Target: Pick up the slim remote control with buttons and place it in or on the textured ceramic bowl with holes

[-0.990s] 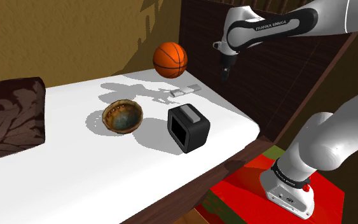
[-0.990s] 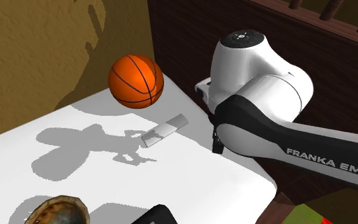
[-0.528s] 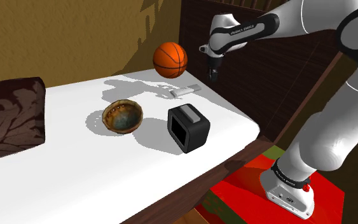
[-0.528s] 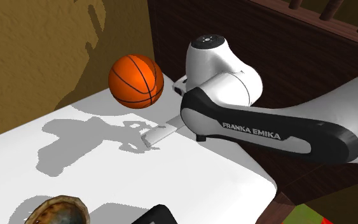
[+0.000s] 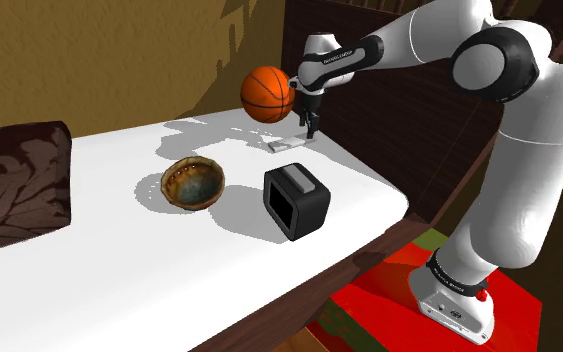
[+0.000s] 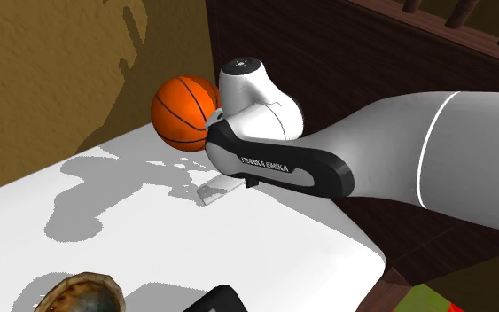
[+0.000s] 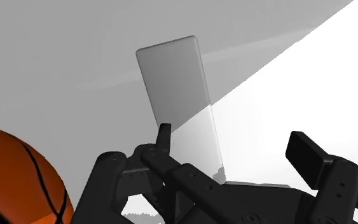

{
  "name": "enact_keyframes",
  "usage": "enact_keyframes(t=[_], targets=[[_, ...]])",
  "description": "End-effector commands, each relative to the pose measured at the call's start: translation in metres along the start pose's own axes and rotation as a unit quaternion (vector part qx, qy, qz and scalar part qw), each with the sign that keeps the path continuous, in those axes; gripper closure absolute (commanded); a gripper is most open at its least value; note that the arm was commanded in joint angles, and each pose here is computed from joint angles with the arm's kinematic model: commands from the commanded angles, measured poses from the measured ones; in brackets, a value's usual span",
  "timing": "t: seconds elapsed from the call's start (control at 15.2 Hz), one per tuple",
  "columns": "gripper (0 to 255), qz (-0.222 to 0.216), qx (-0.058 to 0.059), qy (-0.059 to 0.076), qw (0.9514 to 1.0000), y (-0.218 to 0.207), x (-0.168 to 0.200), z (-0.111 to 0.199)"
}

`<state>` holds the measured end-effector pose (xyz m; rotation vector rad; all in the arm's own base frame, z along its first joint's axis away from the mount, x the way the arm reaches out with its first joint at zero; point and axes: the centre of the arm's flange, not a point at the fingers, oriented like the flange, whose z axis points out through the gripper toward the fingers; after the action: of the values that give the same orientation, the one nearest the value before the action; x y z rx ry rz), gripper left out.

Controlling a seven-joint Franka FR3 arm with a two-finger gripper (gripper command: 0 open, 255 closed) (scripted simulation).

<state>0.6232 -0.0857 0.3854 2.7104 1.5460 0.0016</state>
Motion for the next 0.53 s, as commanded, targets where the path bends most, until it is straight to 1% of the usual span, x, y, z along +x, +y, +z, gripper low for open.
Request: enact_keyframes(t=[0.0,0.07,0.13,0.46], targets=[[0,-0.038,0.000,0.004,0.9993,0.017,0.020,0.014],[0,-0.055,-0.001,0.006,0.9985,0.024,0.029,0.019],[0,-0.058,-0.001,0.007,0.9983,0.025,0.031,0.020],[0,-0.058,-0.001,0.007,0.9983,0.025,0.031,0.046]])
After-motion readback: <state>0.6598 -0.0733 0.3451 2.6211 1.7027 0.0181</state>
